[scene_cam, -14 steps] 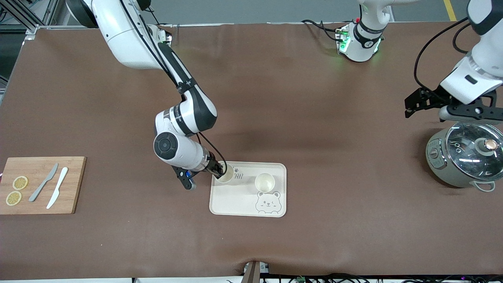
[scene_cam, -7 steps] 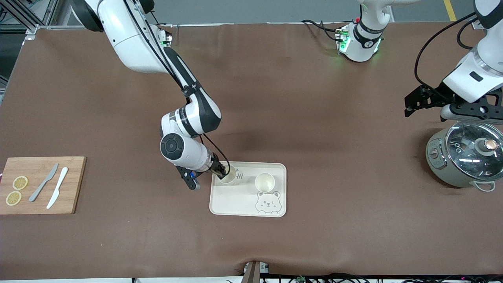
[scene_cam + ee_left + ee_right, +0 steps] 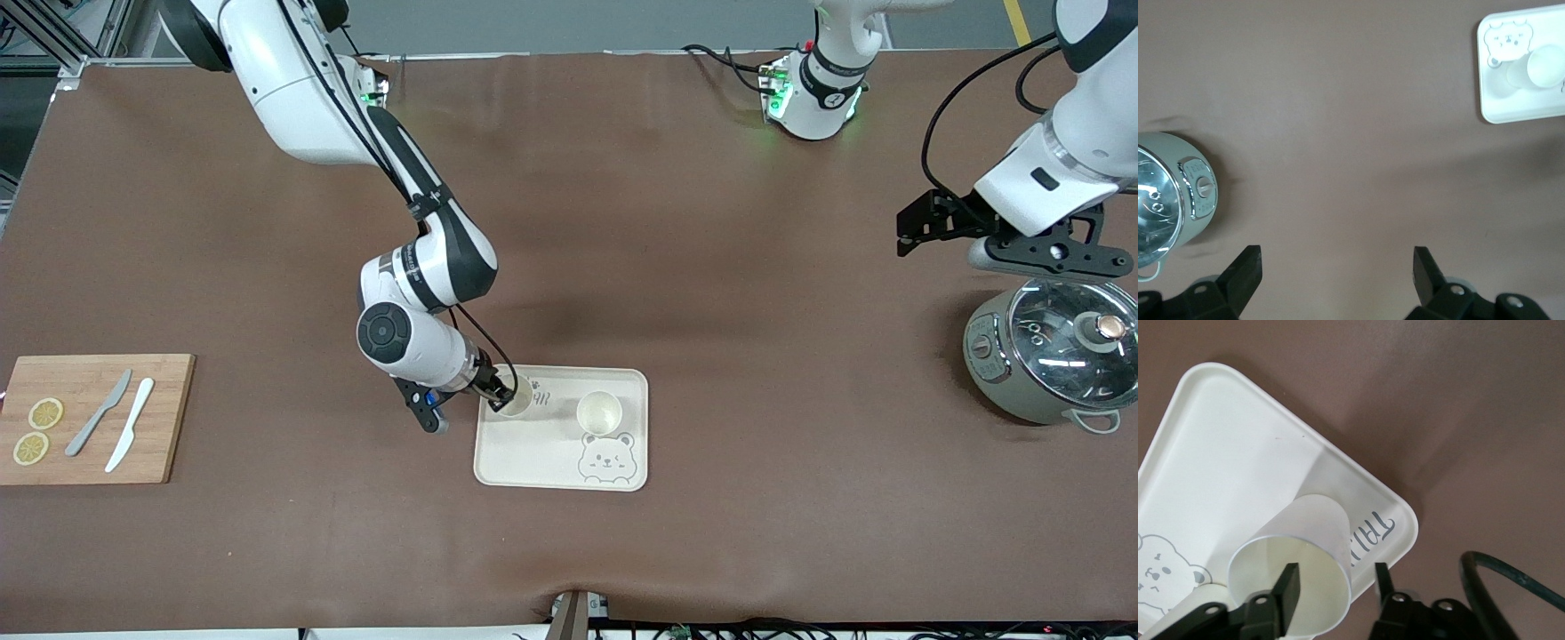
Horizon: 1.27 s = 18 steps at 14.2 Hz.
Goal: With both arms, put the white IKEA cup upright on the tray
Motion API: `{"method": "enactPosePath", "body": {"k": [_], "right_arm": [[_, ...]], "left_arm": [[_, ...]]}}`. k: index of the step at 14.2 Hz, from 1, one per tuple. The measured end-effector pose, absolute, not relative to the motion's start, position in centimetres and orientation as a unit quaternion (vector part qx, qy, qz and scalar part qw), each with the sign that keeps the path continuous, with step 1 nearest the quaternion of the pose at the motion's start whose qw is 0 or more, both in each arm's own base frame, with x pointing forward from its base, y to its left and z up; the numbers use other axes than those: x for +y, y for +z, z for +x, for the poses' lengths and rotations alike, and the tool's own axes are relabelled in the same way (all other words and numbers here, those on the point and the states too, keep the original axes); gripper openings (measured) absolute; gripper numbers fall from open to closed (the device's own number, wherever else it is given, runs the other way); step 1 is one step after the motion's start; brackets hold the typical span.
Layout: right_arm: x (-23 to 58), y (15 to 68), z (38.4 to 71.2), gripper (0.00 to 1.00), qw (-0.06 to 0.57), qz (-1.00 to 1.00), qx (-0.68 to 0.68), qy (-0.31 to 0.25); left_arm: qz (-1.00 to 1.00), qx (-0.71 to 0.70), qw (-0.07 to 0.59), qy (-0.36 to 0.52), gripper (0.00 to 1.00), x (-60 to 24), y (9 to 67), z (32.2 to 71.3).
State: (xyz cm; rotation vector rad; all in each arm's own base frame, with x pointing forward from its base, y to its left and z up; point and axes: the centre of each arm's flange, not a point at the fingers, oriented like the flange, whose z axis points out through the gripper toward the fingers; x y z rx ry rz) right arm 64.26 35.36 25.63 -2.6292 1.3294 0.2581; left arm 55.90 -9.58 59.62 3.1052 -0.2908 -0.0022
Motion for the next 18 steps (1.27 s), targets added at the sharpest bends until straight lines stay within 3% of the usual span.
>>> {"method": "enactPosePath", "body": {"k": [3, 4, 11, 15, 18], "right_arm": [[32.7, 29.5, 65.7, 0.94, 0.064, -0.881, 0.450, 0.129], [31.3, 31.3, 66.4, 1.00, 0.060, -0.879, 0.453, 0.140], [27.0, 38.0, 67.3, 1.00, 0.029, -0.875, 0.448, 0.182], [22.4, 45.1, 67.8, 1.00, 0.071, -0.889, 0.420, 0.167], [17.7, 47.3, 68.0, 1.00, 0.082, -0.902, 0.388, 0.170]], "left_arm": [[0.996, -0.093, 0.012, -0.007, 1.00, -9.6, 59.0, 56.3], [0.996, -0.091, 0.012, -0.008, 1.00, -9.4, 59.0, 56.4], [0.996, -0.085, 0.012, -0.009, 1.00, -8.7, 59.1, 56.5], [0.996, -0.084, 0.012, -0.012, 1.00, -8.6, 58.8, 56.7], [0.996, -0.083, 0.012, -0.014, 1.00, -8.5, 58.6, 56.7]]}}
